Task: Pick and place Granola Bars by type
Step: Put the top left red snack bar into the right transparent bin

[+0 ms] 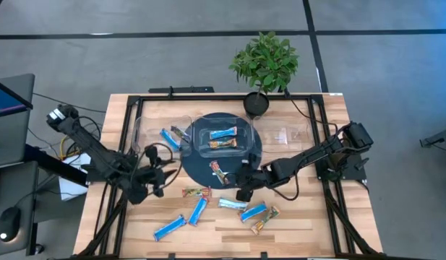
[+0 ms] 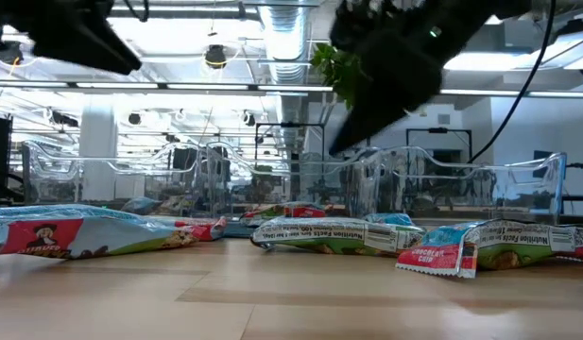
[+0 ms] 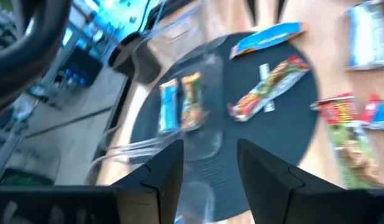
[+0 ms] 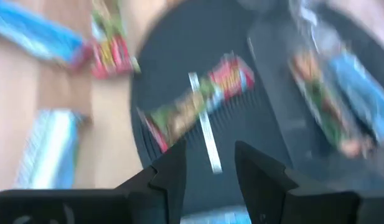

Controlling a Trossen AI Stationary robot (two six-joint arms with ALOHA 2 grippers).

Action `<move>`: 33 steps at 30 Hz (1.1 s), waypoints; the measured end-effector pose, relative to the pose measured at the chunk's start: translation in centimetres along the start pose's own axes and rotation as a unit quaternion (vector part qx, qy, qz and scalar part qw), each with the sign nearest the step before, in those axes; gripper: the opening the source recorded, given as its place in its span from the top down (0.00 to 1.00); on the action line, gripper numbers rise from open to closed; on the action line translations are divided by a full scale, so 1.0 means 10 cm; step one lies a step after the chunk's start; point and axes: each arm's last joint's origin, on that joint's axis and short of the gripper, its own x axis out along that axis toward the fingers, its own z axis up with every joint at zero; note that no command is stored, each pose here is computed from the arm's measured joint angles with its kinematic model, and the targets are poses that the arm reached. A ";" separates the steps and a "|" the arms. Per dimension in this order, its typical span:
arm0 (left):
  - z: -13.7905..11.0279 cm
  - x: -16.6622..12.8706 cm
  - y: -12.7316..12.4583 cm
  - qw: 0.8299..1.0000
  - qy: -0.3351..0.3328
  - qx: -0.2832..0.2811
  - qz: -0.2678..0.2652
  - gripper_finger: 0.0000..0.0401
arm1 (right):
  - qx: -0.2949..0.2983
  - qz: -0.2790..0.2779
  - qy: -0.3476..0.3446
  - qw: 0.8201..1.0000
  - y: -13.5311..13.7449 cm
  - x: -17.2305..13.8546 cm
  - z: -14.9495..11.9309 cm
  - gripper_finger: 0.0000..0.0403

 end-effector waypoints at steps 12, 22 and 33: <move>-0.22 -0.06 -0.18 0.997 -0.050 0.038 0.043 0.64 | 0.096 0.032 -0.058 0.993 -0.13 0.27 0.15 0.69; -0.22 -0.06 -0.18 0.997 -0.050 0.039 0.042 0.64 | 0.085 0.036 -0.024 0.995 -0.10 0.66 0.10 0.63; -0.22 -0.06 -0.17 0.997 -0.050 0.034 0.045 0.64 | 0.137 0.075 0.009 0.988 -0.10 0.85 0.00 0.42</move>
